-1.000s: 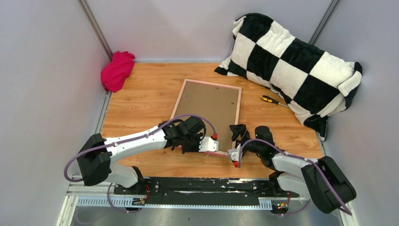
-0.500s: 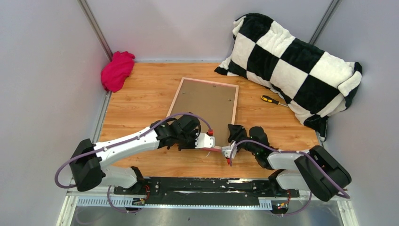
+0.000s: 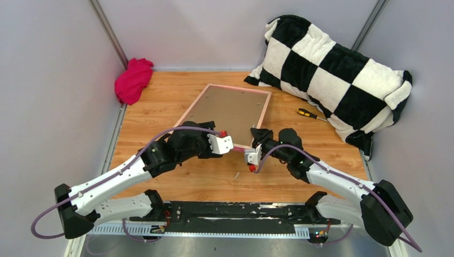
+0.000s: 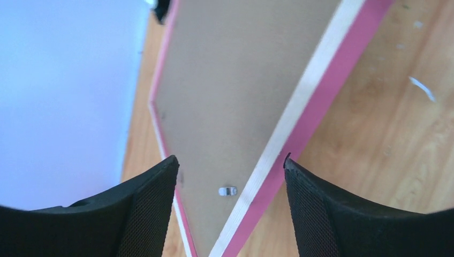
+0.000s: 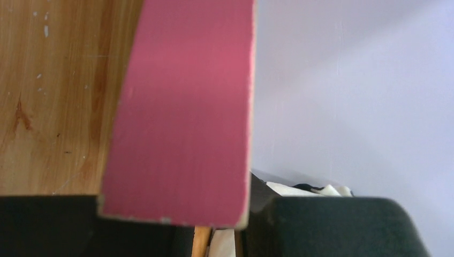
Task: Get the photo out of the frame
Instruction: Turn over the photo frame at the center of the board.
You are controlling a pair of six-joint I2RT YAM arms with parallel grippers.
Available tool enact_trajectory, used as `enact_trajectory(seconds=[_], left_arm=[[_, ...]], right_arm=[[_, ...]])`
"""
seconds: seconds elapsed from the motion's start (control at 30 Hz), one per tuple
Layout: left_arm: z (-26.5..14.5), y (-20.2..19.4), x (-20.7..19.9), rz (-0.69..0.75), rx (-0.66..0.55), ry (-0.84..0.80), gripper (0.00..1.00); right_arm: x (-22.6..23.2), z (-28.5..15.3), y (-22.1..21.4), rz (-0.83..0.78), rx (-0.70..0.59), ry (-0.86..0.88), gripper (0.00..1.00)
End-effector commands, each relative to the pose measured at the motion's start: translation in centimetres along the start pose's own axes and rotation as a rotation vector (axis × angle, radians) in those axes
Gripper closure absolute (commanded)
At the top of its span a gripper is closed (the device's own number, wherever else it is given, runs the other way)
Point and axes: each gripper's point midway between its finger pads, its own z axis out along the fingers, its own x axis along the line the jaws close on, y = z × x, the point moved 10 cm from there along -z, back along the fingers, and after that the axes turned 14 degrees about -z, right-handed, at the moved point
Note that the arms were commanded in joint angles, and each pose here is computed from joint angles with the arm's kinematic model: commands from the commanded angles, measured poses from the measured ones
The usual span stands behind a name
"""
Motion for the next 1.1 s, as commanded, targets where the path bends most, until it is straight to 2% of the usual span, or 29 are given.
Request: enact_trajectory(seconds=[0.0, 0.13, 0.3, 0.43, 0.5, 0.6, 1.07], left_arm=[[-3.3, 2.8, 3.5, -0.006, -0.098, 0.243, 0.25], [-5.3, 4.5, 5.4, -0.032, -0.142, 0.359, 0.22], [-6.4, 5.7, 7.0, -0.111, -0.174, 0.525, 0.17], [-7.2, 6.3, 8.6, -0.207, -0.18, 0.7, 0.16], [-7.9, 6.4, 9.7, -0.261, -0.173, 0.805, 0.15], [-9.5, 6.4, 11.1, -0.339, -0.186, 0.922, 0.13], [-15.4, 8.9, 13.8, -0.359, -0.318, 1.072, 0.08]], right_arm=[[-1.6, 0.4, 0.5, 0.211, -0.028, 0.043, 0.83], [-4.2, 0.8, 0.7, 0.375, -0.052, 0.101, 0.9], [-8.0, 0.8, 1.0, 0.539, -0.078, 0.118, 0.91], [-9.5, 0.7, 1.2, 0.617, -0.078, 0.112, 0.94], [-9.8, 0.6, 1.3, 0.643, -0.079, 0.108, 0.99], [-9.8, 0.4, 1.5, 0.688, -0.086, 0.109, 1.0], [-11.9, -1.8, 2.3, 0.887, -0.151, 0.107, 1.0]])
